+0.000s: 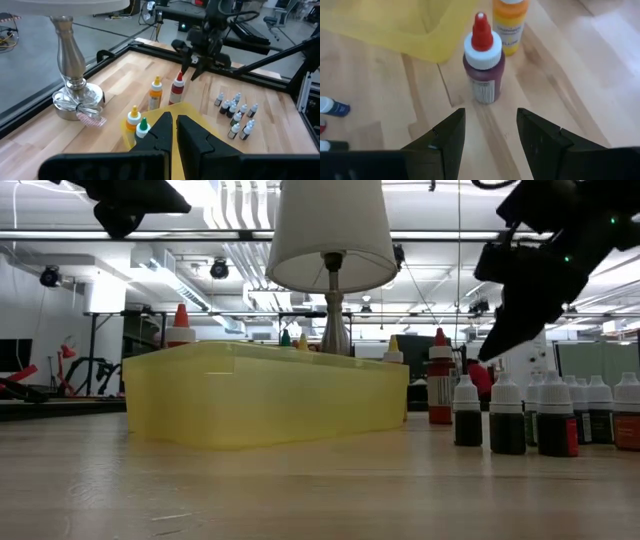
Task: Pick & Place food coloring
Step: Put the large red food coloring bottle into the yellow bin
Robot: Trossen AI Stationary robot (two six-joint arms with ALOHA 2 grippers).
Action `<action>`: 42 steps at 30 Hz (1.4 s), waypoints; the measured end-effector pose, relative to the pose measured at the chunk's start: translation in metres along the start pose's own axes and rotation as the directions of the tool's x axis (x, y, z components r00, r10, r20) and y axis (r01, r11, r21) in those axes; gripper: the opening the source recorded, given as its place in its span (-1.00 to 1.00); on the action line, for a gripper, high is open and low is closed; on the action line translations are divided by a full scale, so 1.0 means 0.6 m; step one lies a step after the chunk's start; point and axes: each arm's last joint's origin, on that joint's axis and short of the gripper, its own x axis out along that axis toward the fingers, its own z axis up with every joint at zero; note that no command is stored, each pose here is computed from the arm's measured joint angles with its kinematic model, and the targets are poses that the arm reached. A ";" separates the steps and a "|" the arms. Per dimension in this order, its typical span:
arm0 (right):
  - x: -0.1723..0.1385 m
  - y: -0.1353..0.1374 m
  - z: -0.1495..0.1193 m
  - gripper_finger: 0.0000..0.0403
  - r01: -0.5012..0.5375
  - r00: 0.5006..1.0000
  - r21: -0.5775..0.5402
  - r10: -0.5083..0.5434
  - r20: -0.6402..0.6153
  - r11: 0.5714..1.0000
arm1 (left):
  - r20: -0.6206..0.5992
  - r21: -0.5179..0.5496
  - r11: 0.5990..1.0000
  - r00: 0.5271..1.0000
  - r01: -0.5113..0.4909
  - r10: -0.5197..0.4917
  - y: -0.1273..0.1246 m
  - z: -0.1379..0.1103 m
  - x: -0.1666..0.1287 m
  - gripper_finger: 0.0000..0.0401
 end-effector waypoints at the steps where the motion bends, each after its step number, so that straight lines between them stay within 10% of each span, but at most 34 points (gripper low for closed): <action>1: 0.004 0.000 -0.002 -0.15 -0.005 1.000 -0.012 0.005 0.015 1.000 | 0.002 -0.002 1.000 1.000 0.001 -0.001 -0.001 0.000 0.001 -1.00; 42: 0.127 0.012 -0.025 0.29 0.007 0.999 -0.174 -0.015 -0.041 0.985 | 0.037 -0.031 0.999 0.999 0.014 -0.012 -0.003 0.008 0.001 -1.00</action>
